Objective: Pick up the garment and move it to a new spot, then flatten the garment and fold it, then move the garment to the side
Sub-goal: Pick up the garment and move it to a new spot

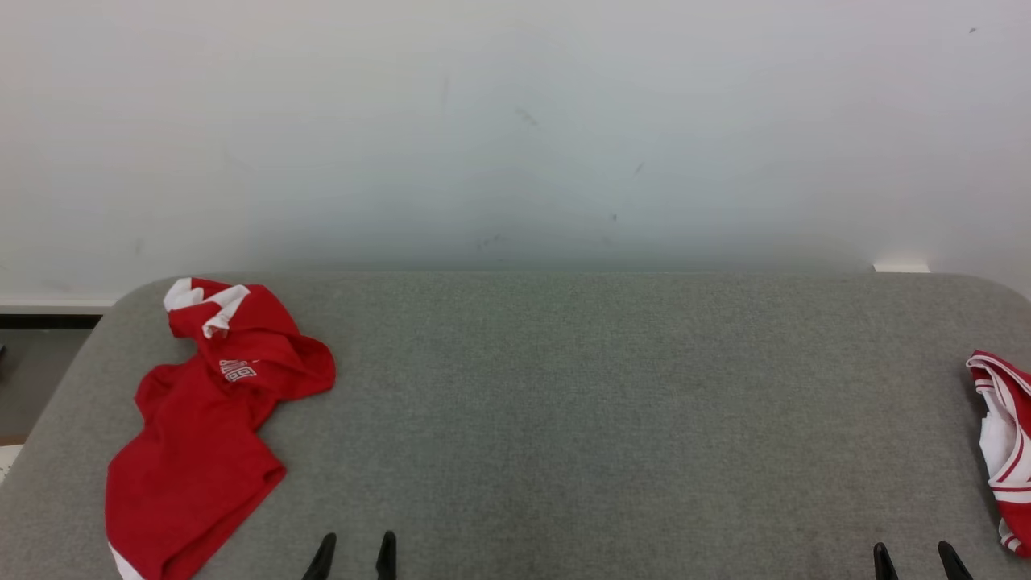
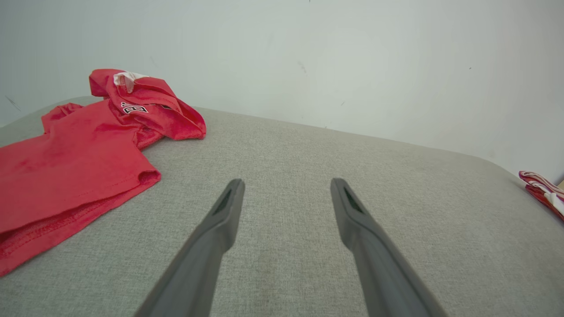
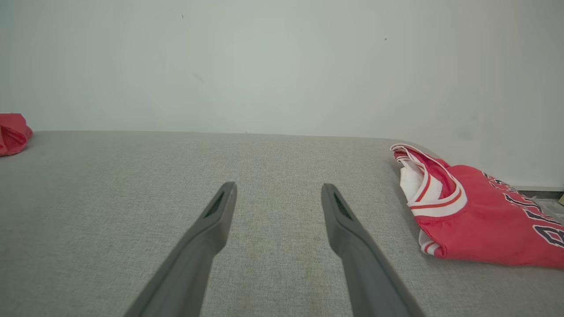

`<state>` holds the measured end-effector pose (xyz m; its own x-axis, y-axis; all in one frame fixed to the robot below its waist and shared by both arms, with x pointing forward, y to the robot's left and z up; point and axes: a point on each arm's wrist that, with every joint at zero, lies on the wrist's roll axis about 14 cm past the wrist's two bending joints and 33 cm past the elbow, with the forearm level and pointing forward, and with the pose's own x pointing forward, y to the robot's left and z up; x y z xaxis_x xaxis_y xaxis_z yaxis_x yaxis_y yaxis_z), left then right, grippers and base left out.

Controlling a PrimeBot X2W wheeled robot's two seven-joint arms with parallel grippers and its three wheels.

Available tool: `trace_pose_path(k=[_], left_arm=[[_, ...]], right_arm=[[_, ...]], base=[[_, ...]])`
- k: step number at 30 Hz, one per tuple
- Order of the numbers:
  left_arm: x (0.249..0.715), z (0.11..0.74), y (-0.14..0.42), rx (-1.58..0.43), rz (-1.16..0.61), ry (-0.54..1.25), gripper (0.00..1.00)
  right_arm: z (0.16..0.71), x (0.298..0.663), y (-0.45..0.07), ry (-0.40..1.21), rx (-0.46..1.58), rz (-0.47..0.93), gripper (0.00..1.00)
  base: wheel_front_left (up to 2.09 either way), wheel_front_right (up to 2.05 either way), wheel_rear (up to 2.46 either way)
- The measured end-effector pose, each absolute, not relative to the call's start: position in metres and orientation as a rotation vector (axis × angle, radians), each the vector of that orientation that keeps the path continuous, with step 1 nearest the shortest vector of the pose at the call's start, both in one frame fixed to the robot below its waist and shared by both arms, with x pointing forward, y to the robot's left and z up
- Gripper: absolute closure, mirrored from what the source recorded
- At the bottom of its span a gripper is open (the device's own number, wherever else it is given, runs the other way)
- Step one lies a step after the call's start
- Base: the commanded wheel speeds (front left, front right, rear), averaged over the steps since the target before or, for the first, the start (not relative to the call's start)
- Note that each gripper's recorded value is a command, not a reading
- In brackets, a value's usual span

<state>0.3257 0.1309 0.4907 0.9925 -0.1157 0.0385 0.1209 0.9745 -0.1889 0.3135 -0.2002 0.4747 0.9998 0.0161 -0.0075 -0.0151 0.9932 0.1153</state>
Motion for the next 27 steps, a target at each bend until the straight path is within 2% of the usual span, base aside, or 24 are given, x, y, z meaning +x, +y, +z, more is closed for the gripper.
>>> trace_pose_path(k=[6,12,22,27], left_arm=[[0.324,0.490,0.134,-0.190,-0.112,-0.028,0.00],[0.316,0.493,0.151,-0.175,-0.059,-0.046,0.00],[0.273,0.484,0.217,-0.158,0.171,-0.046,0.00],[0.254,0.480,0.239,-0.161,0.255,-0.044,0.00]], right_arm=[[0.476,0.317,-0.197,0.006,0.114,0.025,0.00],[0.477,0.328,-0.175,0.009,0.120,0.091,0.00],[0.478,0.353,-0.084,0.031,0.129,0.364,0.00],[0.481,0.364,-0.056,0.027,0.124,0.447,0.00]], base=[[0.00,0.00,0.00],[0.00,0.00,0.00],[0.00,0.00,0.00],[0.00,0.00,0.00]])
